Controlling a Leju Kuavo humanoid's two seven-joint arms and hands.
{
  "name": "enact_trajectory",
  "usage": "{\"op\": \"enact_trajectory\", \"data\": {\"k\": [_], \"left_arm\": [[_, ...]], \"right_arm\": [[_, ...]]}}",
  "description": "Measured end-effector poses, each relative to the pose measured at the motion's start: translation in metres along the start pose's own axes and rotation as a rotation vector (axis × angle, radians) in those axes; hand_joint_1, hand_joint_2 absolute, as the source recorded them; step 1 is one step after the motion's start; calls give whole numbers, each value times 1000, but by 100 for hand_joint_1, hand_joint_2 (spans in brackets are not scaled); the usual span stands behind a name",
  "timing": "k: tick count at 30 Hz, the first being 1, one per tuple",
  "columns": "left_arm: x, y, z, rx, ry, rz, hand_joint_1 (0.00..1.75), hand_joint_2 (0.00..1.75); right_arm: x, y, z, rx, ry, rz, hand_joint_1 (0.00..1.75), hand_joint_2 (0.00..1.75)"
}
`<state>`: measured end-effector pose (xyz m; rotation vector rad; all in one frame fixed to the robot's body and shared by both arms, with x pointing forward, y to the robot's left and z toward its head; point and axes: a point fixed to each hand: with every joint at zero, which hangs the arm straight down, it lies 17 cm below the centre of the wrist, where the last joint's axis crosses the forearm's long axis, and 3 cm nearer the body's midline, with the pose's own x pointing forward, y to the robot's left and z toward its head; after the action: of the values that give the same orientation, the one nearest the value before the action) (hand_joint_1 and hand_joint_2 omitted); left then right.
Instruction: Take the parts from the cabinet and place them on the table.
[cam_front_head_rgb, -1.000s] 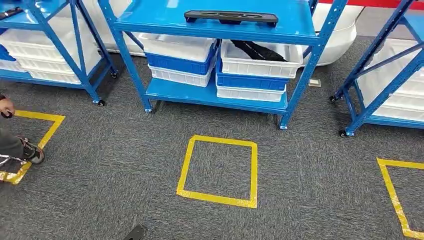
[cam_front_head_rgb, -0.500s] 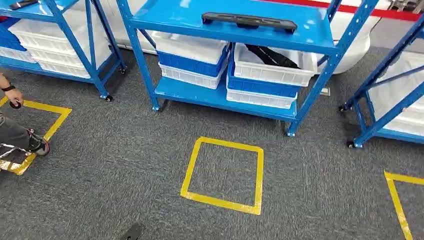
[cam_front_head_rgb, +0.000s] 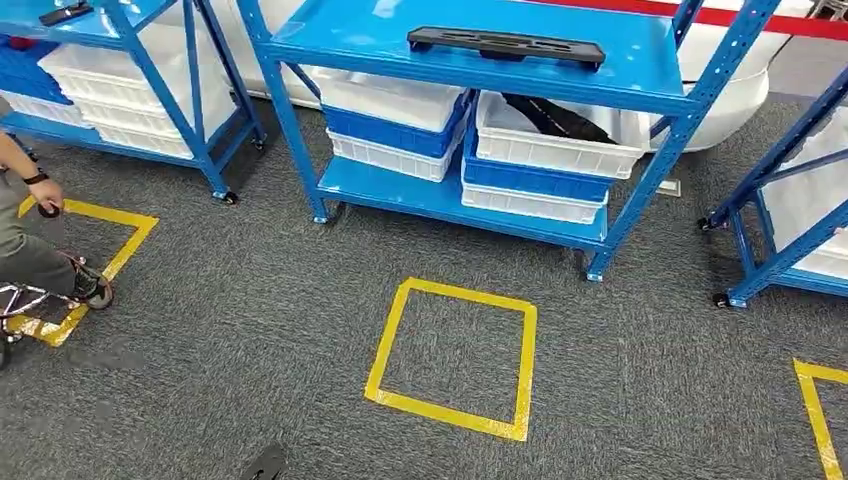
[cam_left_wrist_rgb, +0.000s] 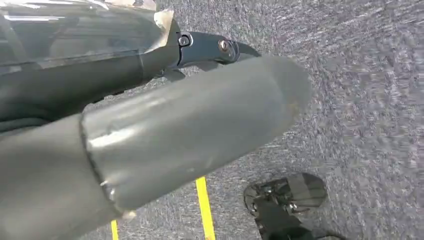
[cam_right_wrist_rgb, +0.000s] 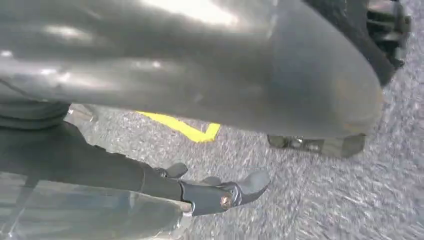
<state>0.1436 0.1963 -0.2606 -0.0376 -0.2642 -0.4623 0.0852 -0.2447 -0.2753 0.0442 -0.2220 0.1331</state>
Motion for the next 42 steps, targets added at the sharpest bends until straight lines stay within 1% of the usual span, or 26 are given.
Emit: {"op": "enact_trajectory", "data": {"k": [8, 17, 24, 32, 39, 42], "left_arm": [[-4, -1, 0, -3, 6, 1, 0, 0], [-1, 2, 0, 3, 3, 2, 0, 0], [-2, 0, 0, 3, 4, -3, 0, 0], [5, 3, 0, 6, -8, -1, 0, 0], [2, 6, 0, 13, -3, 4, 0, 0], [0, 6, 0, 13, 3, 12, 0, 0]], "right_arm": [[-4, 4, 0, 6, 5, -1, 0, 0], [4, 6, 0, 6, -11, -2, 0, 0], [-6, 7, 1, 7, 1, -10, 0, 0], [0, 4, 0, 1, -8, -9, 0, 0], [-5, 8, 1, 5, -5, 9, 0, 0], [2, 9, 0, 9, -13, 22, 0, 0]]}}
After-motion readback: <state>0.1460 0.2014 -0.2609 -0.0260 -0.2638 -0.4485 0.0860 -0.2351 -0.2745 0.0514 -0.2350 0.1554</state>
